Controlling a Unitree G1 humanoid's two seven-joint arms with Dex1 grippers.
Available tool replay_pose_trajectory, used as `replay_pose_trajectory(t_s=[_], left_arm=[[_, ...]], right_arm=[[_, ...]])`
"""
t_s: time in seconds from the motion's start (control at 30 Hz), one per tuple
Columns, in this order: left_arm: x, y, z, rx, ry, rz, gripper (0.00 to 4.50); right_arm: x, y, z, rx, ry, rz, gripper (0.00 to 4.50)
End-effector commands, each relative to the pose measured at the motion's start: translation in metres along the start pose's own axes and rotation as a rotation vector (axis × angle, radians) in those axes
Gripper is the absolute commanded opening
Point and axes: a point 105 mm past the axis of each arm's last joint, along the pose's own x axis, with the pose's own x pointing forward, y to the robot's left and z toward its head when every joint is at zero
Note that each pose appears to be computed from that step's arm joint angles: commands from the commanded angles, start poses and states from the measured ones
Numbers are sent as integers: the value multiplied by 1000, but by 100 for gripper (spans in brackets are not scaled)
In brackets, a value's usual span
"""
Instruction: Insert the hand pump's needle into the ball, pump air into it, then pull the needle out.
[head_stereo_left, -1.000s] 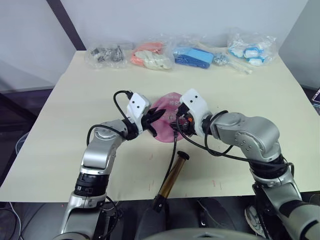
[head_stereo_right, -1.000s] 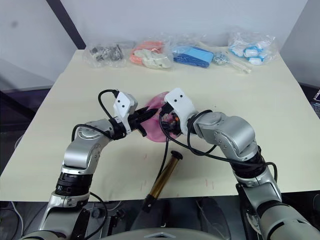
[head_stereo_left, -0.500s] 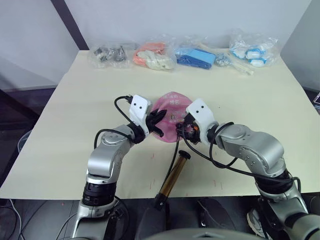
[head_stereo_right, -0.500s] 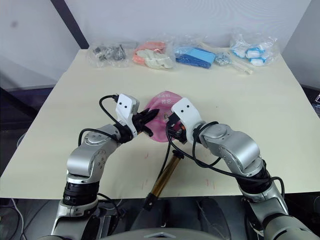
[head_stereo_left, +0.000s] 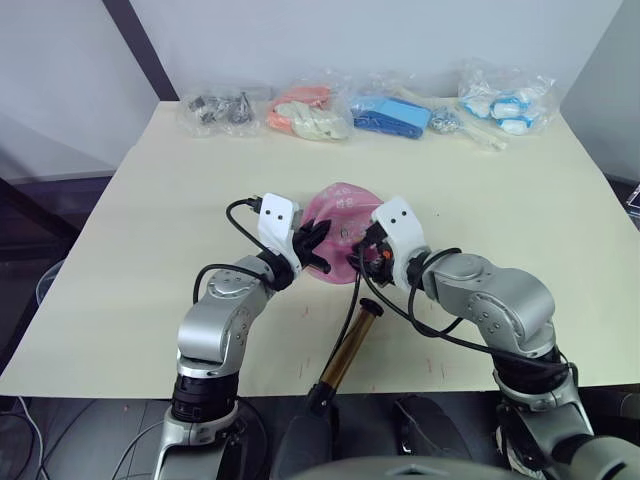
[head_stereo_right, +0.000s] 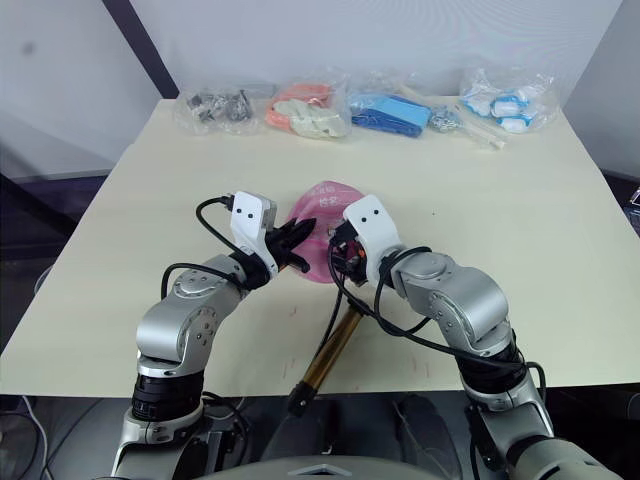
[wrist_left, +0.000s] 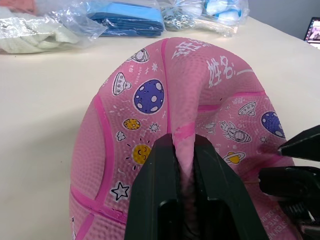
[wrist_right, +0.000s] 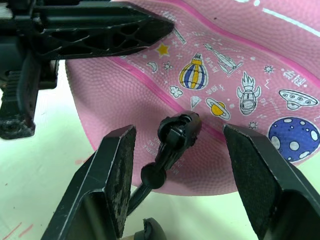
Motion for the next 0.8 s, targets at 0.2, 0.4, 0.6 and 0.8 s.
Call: replay_pose_trajectory(t_s=[0.2,0.4,0.6,0.8], left_arm=[[1,2,-33,-43,129,7,0],[1,2,-33,-39,128,8,0],[1,3,-34,-35,129,8,0],[0,2,-35,-32,128,9,0]], right_arm=[[-2,1,8,36,-38,-13,288],[1,3,5,96,-35,-10,288],[4,4,1,117,-18,-14,288],[5,3,4,131,-29,-23,288]])
